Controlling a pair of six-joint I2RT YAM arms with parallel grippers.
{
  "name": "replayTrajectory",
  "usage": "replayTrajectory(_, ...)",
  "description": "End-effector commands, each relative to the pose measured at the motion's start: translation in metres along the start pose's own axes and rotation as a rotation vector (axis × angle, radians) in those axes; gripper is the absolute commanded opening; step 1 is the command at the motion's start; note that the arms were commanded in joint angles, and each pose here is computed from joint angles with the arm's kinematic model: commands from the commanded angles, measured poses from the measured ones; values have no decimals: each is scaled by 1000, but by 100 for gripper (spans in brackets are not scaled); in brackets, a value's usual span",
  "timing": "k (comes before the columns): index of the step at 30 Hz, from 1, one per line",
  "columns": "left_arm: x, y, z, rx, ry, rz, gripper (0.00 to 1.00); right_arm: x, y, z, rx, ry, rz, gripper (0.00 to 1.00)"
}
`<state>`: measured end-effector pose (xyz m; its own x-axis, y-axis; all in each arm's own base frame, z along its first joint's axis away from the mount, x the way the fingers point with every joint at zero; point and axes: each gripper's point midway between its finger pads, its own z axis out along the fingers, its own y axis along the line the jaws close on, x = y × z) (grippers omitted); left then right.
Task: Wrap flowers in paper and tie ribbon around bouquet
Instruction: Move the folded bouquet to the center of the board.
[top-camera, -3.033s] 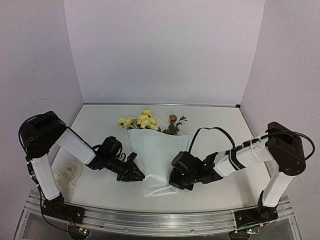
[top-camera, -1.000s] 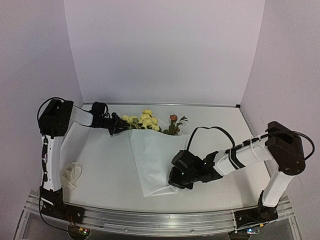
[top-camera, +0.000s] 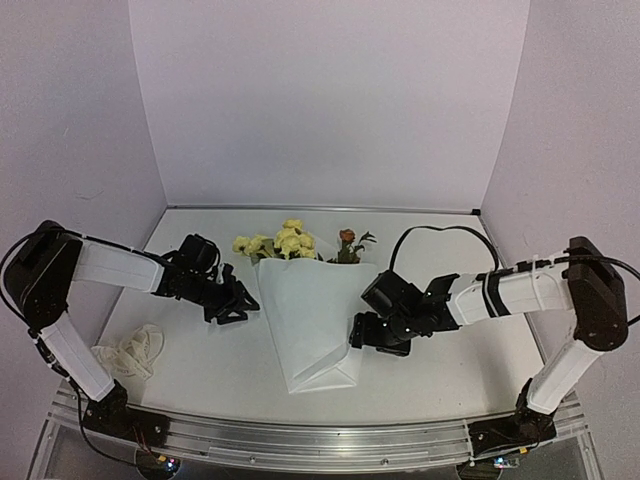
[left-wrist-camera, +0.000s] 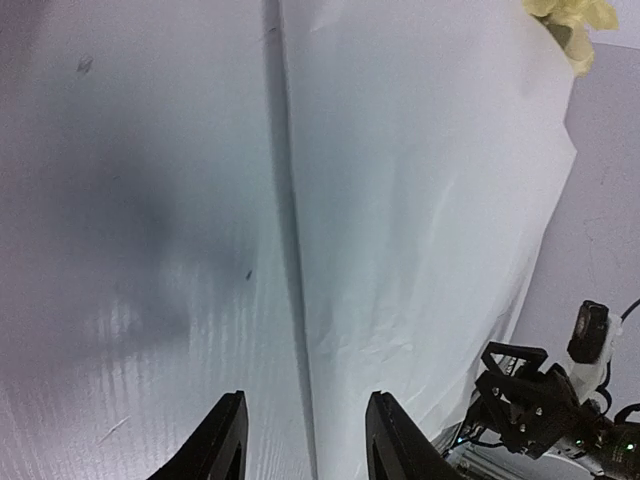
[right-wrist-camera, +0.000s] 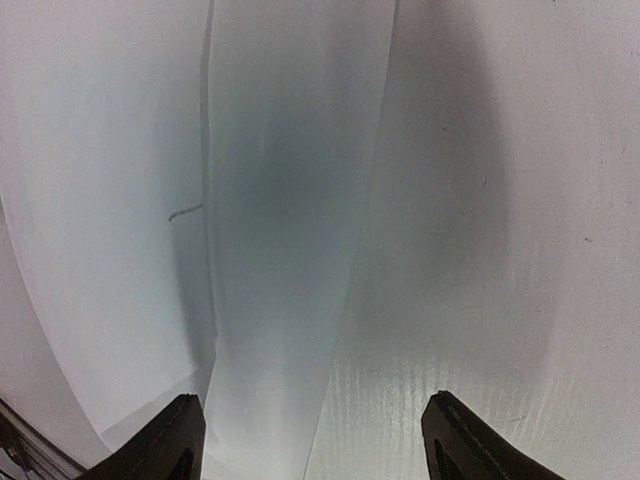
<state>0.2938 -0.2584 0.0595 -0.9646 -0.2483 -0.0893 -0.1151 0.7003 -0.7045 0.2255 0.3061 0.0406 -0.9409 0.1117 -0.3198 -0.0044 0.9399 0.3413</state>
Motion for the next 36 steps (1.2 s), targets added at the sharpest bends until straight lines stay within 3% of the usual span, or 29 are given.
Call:
replayTrajectory(1, -2, -24, -9, 98, -71, 33, 43, 0, 5, 12, -24, 4, 3, 71)
replayTrajectory(11, -2, -32, 21, 175, -32, 31, 42, 2, 10, 33, -81, -4, 101, 43)
replayTrajectory(19, -32, -42, 47, 141, -17, 35, 35, -15, 15, 45, -81, -23, 129, 9)
replayTrajectory(28, -113, -51, 63, 127, -71, 26, 33, -56, 8, 61, -70, -48, 178, 3)
replayTrajectory(36, -169, -49, 53, 107, -110, 9, 35, -100, 6, 73, -76, -87, 213, 4)
